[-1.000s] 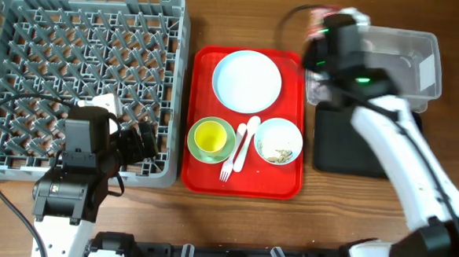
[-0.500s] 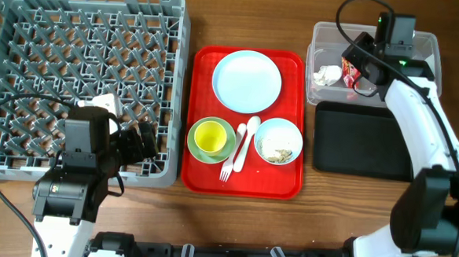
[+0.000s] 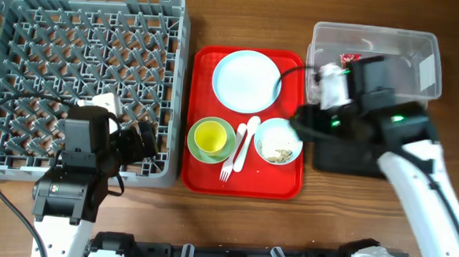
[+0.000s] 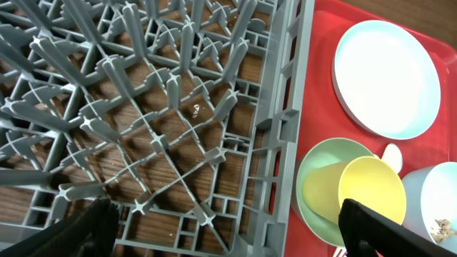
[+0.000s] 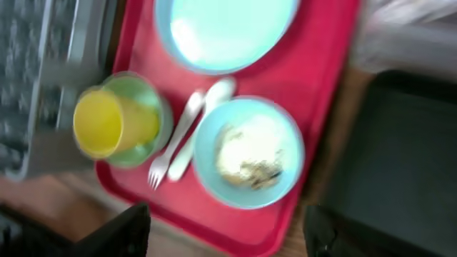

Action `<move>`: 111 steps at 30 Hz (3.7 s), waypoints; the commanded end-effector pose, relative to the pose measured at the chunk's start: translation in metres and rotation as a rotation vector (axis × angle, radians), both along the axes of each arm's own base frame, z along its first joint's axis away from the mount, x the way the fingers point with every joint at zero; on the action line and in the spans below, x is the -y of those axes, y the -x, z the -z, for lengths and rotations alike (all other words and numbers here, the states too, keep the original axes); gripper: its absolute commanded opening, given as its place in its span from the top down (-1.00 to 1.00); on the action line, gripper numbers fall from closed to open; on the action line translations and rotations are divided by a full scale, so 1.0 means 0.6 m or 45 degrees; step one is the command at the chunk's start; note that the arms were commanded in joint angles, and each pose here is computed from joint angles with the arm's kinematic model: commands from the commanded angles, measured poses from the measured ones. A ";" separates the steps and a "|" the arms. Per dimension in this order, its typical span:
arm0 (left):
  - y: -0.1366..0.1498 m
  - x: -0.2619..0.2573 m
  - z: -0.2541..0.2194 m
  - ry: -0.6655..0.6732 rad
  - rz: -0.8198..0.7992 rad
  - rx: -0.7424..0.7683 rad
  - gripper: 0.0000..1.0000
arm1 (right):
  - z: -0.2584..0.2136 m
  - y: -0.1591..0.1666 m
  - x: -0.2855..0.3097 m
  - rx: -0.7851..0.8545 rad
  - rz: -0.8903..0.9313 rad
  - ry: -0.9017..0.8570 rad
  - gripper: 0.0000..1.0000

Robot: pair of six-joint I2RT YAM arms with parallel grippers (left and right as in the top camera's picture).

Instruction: Sort waste into correct bins and load items into the dishwasher rack

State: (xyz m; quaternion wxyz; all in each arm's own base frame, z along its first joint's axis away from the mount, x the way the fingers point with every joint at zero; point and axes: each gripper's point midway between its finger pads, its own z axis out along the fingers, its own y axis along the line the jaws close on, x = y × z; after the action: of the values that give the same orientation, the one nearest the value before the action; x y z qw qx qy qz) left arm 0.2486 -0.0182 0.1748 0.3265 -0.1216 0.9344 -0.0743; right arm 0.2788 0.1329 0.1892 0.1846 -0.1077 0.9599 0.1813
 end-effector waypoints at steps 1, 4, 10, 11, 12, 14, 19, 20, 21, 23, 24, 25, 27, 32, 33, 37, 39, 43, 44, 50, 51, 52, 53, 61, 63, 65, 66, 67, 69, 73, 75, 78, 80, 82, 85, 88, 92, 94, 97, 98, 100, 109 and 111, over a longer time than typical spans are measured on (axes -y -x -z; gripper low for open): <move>-0.005 -0.002 -0.014 -0.007 0.006 0.030 -1.00 | 0.072 0.025 -0.057 -0.067 -0.105 0.062 -0.32; -0.005 -0.002 -0.014 -0.008 0.007 0.031 -1.00 | 0.121 0.034 -0.091 -0.068 -0.164 0.165 -0.29; -0.005 -0.002 -0.014 -0.008 0.007 0.029 -1.00 | 0.231 0.026 -0.127 -0.173 -0.115 0.321 0.02; -0.004 -0.002 -0.013 -0.008 0.007 0.027 -1.00 | 0.248 0.022 -0.130 -0.195 -0.093 0.326 0.07; -0.004 -0.002 -0.013 -0.008 0.006 0.025 -1.00 | 0.256 0.020 -0.131 -0.205 -0.079 0.328 0.10; -0.004 -0.002 -0.013 -0.008 0.007 0.025 -1.00 | 0.269 0.015 -0.122 -0.214 -0.023 0.367 0.20; -0.004 -0.002 -0.013 -0.008 0.007 0.026 -1.00 | 0.302 0.025 -0.113 -0.276 0.006 0.407 0.38; -0.004 -0.002 -0.013 -0.008 0.007 0.025 -1.00 | 0.309 0.029 -0.111 -0.291 0.014 0.415 0.49; -0.004 -0.002 -0.013 -0.008 0.007 0.025 -1.00 | 0.310 0.029 -0.110 -0.293 0.013 0.417 0.60; -0.004 -0.002 -0.013 -0.008 0.006 0.026 -1.00 | 0.308 0.027 -0.110 -0.286 0.017 0.416 0.82; -0.004 -0.002 -0.013 -0.008 0.007 0.026 -1.00 | 0.306 0.027 -0.111 -0.289 0.038 0.409 0.85; -0.004 -0.002 -0.013 -0.008 0.006 0.026 -1.00 | 0.303 0.026 -0.111 -0.287 0.038 0.408 0.91; -0.004 -0.002 -0.013 -0.008 0.006 0.026 -1.00 | 0.284 0.021 -0.115 -0.274 0.039 0.398 0.91; -0.004 -0.002 -0.013 -0.008 0.006 0.026 -1.00 | 0.153 -0.025 -0.117 -0.084 0.107 0.236 0.92; -0.004 -0.002 -0.013 -0.008 0.006 0.026 -1.00 | 0.130 -0.033 -0.109 -0.052 0.135 0.196 0.92; -0.004 -0.002 -0.013 -0.008 0.006 0.026 -1.00 | 0.063 -0.061 -0.036 -0.086 0.307 -0.086 0.91; -0.004 -0.002 -0.013 -0.008 0.006 0.026 -1.00 | 0.065 -0.067 -0.004 -0.167 0.373 -0.195 0.91; -0.004 -0.002 -0.013 -0.008 0.006 0.026 -1.00 | 0.078 -0.073 0.060 -0.276 0.433 -0.469 0.91; -0.004 -0.002 -0.013 -0.008 0.006 0.026 -1.00 | 0.080 -0.074 0.073 -0.291 0.430 -0.536 0.91; -0.004 -0.002 -0.013 -0.008 0.006 0.026 -1.00 | 0.096 -0.073 0.152 -0.326 0.550 -0.904 0.91; -0.004 -0.002 -0.013 -0.009 0.007 0.026 -1.00 | 0.100 -0.074 0.167 -0.327 0.584 -0.974 0.92; -0.004 -0.002 -0.013 -0.008 0.006 0.026 -1.00 | 0.102 -0.073 0.176 -0.326 0.602 -1.034 0.91; -0.004 -0.002 -0.013 -0.009 0.007 0.027 -1.00 | 0.102 -0.073 0.185 -0.324 0.612 -1.119 0.92; -0.004 -0.002 -0.013 -0.008 0.006 0.026 -1.00 | 0.059 -0.085 0.201 -0.242 0.506 -1.505 0.91; -0.004 -0.002 -0.013 -0.008 0.007 0.026 -1.00 | 0.045 -0.088 0.201 -0.201 0.458 -1.546 0.91; -0.004 -0.002 -0.013 -0.008 0.006 0.026 -1.00 | 0.043 -0.090 0.202 -0.165 0.432 -1.536 0.92; -0.004 -0.002 -0.013 -0.008 0.006 0.026 -1.00 | 0.043 -0.090 0.202 -0.137 0.413 -1.524 0.91; -0.004 -0.002 -0.013 -0.008 0.006 0.026 -1.00 | 0.043 -0.090 0.202 -0.127 0.406 -1.520 0.91; -0.004 -0.002 -0.013 -0.009 0.007 0.026 -1.00 | 0.040 -0.090 0.202 -0.119 0.397 -1.528 0.91; -0.004 -0.002 -0.013 -0.009 0.007 0.026 -1.00 | 0.039 -0.095 0.205 -0.072 0.369 -1.506 0.91; -0.004 -0.002 -0.013 -0.009 0.007 0.026 -1.00 | 0.032 -0.097 0.205 -0.041 0.337 -1.520 0.91; -0.004 -0.002 -0.013 -0.009 0.007 0.026 -1.00 | 0.019 -0.101 0.208 -0.105 0.355 -1.592 0.91; -0.004 -0.002 -0.013 -0.009 0.007 0.026 -1.00 | 0.023 -0.105 0.210 -0.115 0.376 -1.573 0.92; -0.004 -0.002 -0.013 -0.008 0.006 0.026 -1.00 | 0.032 -0.109 0.212 -0.144 0.419 -1.552 0.91; -0.004 -0.002 -0.013 -0.009 0.007 0.026 -1.00 | 0.032 -0.109 0.212 -0.148 0.422 -1.553 0.91; -0.005 -0.002 -0.013 -0.009 0.007 0.029 -1.00 | 0.079 -0.112 0.219 -0.247 0.603 -1.409 0.91; -0.008 -0.002 -0.016 -0.008 0.007 0.040 -1.00 | 0.114 -0.088 0.208 -0.245 0.611 -1.142 0.91; -0.009 -0.002 -0.017 -0.008 0.007 0.045 -1.00 | 0.099 -0.079 0.209 -0.167 0.560 -0.979 0.91; -0.008 -0.002 -0.017 -0.008 0.007 0.044 -1.00 | 0.079 -0.062 0.201 -0.097 0.477 -0.670 0.91; -0.008 -0.002 -0.017 -0.008 0.007 0.044 -1.00 | 0.071 -0.059 0.191 -0.079 0.430 -0.573 0.91; -0.008 -0.002 -0.017 -0.008 0.007 0.044 -1.00 | 0.057 -0.060 0.169 -0.043 0.349 -0.416 0.91; -0.008 -0.002 -0.017 -0.008 0.007 0.044 -1.00 | -0.032 -0.166 -0.082 0.576 -0.175 0.012 0.92; -0.006 -0.002 -0.015 -0.008 0.006 0.035 -1.00 | -0.011 -0.183 -0.149 0.655 -0.313 0.010 0.92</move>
State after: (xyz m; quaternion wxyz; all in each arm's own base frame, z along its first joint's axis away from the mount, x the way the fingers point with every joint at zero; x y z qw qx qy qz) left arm 0.2510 -0.0184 0.1776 0.3327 -0.1212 0.9322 -0.0754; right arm 0.3737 0.1967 0.2156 0.3873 -0.2200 0.8723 0.2018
